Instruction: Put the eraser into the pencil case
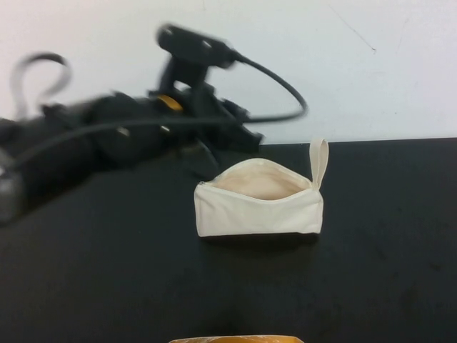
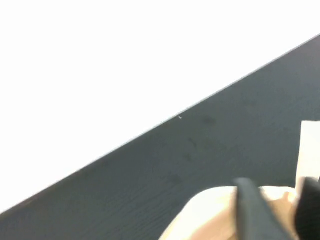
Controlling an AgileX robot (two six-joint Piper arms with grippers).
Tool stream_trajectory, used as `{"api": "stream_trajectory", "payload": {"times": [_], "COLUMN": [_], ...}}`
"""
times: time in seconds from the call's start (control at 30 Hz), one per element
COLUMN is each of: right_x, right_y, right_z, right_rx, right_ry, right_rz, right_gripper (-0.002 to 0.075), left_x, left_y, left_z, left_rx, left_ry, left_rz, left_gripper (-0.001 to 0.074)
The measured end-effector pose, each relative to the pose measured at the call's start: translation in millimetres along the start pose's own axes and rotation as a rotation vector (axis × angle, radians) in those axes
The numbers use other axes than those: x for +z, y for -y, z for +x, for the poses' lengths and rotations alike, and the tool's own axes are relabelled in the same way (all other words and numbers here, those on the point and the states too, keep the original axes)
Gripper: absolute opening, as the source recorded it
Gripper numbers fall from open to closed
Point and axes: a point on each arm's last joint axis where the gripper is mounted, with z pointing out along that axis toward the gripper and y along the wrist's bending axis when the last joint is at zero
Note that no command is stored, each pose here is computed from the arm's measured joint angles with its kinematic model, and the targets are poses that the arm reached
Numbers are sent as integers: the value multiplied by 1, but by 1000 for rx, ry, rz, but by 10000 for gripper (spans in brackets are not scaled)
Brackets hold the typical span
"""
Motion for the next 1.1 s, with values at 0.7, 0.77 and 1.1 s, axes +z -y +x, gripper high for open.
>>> {"api": "stream_trajectory", "payload": {"times": [0.7, 0.77, 1.1], "right_x": [0, 0, 0], "right_y": [0, 0, 0], "right_z": [0, 0, 0], "right_rx": [0, 0, 0], "right_ry": [0, 0, 0], "right_rz": [0, 0, 0], "right_gripper": [-1, -1, -1], "left_x": [-193, -204, -221], "left_y": [14, 15, 5], "left_z": [66, 78, 150], "left_rx": [44, 87, 51], "left_ry": [60, 66, 106], "left_rz": [29, 12, -112], "left_gripper": [7, 6, 0]}}
